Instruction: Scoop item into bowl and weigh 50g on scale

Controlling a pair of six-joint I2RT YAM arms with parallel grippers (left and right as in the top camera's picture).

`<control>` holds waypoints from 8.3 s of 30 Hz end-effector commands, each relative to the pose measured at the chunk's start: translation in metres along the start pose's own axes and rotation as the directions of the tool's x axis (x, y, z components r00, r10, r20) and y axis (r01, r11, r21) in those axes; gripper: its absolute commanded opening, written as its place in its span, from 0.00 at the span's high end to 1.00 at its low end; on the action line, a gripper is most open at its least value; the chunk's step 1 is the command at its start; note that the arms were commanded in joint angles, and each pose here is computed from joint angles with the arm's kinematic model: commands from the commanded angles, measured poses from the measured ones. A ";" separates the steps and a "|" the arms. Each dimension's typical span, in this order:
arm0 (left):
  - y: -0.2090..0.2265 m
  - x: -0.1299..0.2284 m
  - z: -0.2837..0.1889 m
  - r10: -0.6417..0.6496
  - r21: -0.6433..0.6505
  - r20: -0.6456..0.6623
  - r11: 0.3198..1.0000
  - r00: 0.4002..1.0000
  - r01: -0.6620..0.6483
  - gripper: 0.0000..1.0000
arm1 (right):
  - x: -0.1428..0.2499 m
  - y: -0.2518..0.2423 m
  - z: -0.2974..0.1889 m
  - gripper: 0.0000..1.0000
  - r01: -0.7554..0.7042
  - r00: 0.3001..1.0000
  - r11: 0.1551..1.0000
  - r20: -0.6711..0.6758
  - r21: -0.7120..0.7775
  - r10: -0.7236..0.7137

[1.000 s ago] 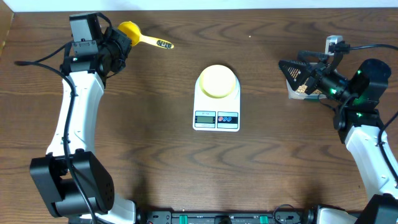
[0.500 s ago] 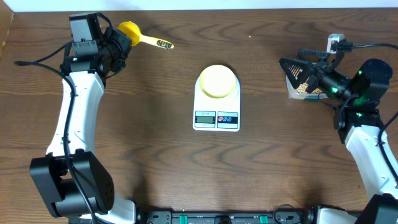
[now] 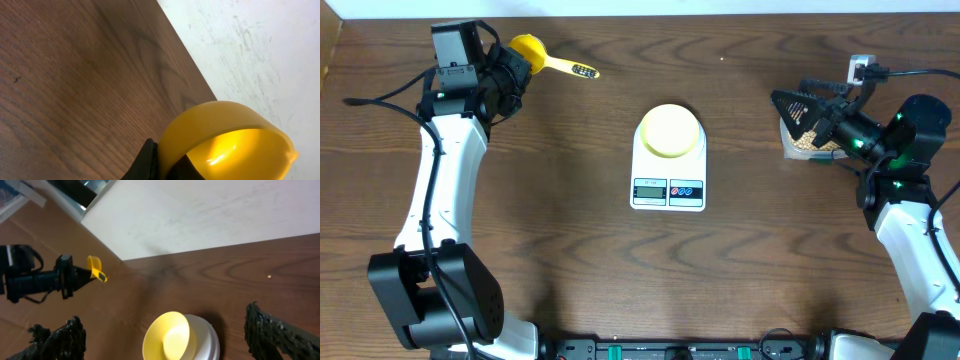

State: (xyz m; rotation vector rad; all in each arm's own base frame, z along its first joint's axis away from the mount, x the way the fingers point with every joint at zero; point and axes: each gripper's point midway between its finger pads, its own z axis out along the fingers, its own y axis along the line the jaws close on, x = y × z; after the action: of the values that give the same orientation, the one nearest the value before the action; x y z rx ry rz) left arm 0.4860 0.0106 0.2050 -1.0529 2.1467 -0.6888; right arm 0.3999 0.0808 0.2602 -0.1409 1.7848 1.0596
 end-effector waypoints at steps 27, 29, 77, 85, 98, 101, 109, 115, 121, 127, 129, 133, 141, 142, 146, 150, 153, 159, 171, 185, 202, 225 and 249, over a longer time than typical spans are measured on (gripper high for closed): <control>-0.011 -0.008 -0.012 -0.001 0.029 0.033 1.000 0.999 0.000 0.93 | 0.011 -0.015 0.044 0.01 -0.118 0.993 0.983 -0.007 -0.143 0.118; -0.011 -0.008 -0.012 -0.001 0.028 0.033 1.000 0.999 0.000 0.93 | 0.016 -0.013 0.050 0.01 -0.121 0.993 0.980 -0.025 -0.157 0.119; -0.011 -0.008 -0.012 -0.001 0.029 0.032 1.000 0.999 0.000 0.92 | 0.013 0.038 0.116 0.01 -0.063 0.993 0.942 -0.113 -0.328 0.027; -0.012 -0.006 -0.012 0.002 0.030 0.028 1.000 1.000 -0.003 0.93 | 0.013 0.038 0.117 0.01 -0.060 0.993 0.942 -0.112 -0.329 0.024; -0.015 -0.002 -0.011 0.009 0.033 0.022 0.999 1.000 -0.010 0.93 | 0.015 0.040 0.115 0.01 0.000 0.994 0.936 -0.104 -0.352 -0.039; -0.015 -0.002 -0.011 0.009 0.033 0.021 0.999 1.000 -0.010 0.93 | 0.015 0.040 0.116 0.01 0.023 0.994 0.937 -0.093 -0.350 -0.059; -0.015 -0.002 -0.011 0.009 0.034 0.022 0.999 1.000 -0.009 0.92 | 0.011 0.036 0.117 0.01 0.028 0.996 0.945 -0.071 -0.326 -0.054; -0.015 -0.002 -0.011 0.009 0.033 0.021 0.999 1.000 -0.010 0.92 | 0.006 0.030 0.127 0.01 0.029 0.999 0.966 -0.028 -0.258 -0.037; -0.015 -0.002 -0.011 0.009 0.034 0.022 0.999 1.000 -0.009 0.92 | 0.009 0.030 0.135 0.01 -0.032 0.999 0.975 -0.031 -0.221 0.026; -0.015 -0.002 -0.011 0.009 0.034 0.022 0.999 1.000 -0.009 0.93 | 0.004 0.030 0.141 0.01 -0.062 0.996 0.979 -0.069 -0.196 0.049; -0.015 -0.002 -0.011 0.009 0.034 0.022 0.999 1.000 -0.009 0.92 | 0.001 0.029 0.144 0.01 -0.073 0.994 0.982 -0.097 -0.175 0.057; -0.015 -0.002 -0.011 0.009 0.034 0.022 0.999 1.000 -0.009 0.93 | -0.002 0.032 0.147 0.01 -0.085 0.990 0.983 -0.122 -0.162 0.065; -0.015 -0.002 -0.011 0.009 0.034 0.022 0.999 1.000 -0.009 0.92 | 0.004 0.029 0.149 0.01 -0.133 0.983 0.982 -0.148 -0.132 0.113; -0.015 -0.002 -0.011 0.009 0.034 0.022 0.999 1.000 -0.009 0.93 | 0.004 0.029 0.149 0.01 -0.137 0.982 0.982 -0.150 -0.130 0.117; -0.015 -0.002 -0.011 0.009 0.034 0.022 0.999 1.000 -0.009 0.92 | 0.003 0.028 0.157 0.01 -0.164 0.974 0.976 -0.181 -0.142 0.138; -0.015 -0.002 -0.011 0.009 0.034 0.022 0.999 1.000 -0.009 0.92 | 0.006 0.031 0.168 0.01 -0.190 0.961 0.959 -0.240 -0.210 0.138; -0.015 -0.002 -0.011 0.009 0.034 0.022 0.999 1.000 -0.009 0.93 | 0.008 0.029 0.178 0.01 -0.221 0.950 0.945 -0.274 -0.240 0.152; -0.015 -0.002 -0.011 -0.011 0.034 0.021 0.999 1.000 0.010 0.92 | 0.025 0.036 0.199 0.01 -0.265 0.921 0.909 -0.363 -0.322 0.140; -0.023 0.010 -0.009 -0.086 0.046 -0.006 0.995 0.996 0.087 0.92 | 0.051 0.059 0.230 0.01 -0.270 0.903 0.876 -0.419 -0.399 0.088; -0.042 0.042 -0.003 -0.201 0.051 -0.061 0.978 0.978 0.204 0.92 | 0.046 0.075 0.238 0.01 -0.240 0.924 0.870 -0.377 -0.431 0.068; -0.051 0.067 -0.001 -0.365 0.022 -0.114 0.929 0.924 0.370 0.92 | 0.058 0.106 0.249 0.01 -0.292 0.909 0.848 -0.404 -0.442 0.102; -0.051 0.070 -0.001 -0.365 0.016 -0.119 0.929 0.924 0.369 0.92 | 0.052 0.127 0.256 0.02 -0.250 0.936 0.838 -0.342 -0.485 0.081; -0.051 0.070 -0.001 -0.365 0.015 -0.119 0.929 0.924 0.369 0.92 | 0.056 0.133 0.259 0.76 -0.250 0.937 0.840 -0.338 -0.482 0.085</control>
State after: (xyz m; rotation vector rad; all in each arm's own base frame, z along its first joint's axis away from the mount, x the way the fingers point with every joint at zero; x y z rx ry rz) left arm 0.4775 -0.0764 0.2023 -1.4611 2.0744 -0.9696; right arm 0.4821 0.3627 0.2613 -0.5001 1.7773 1.7266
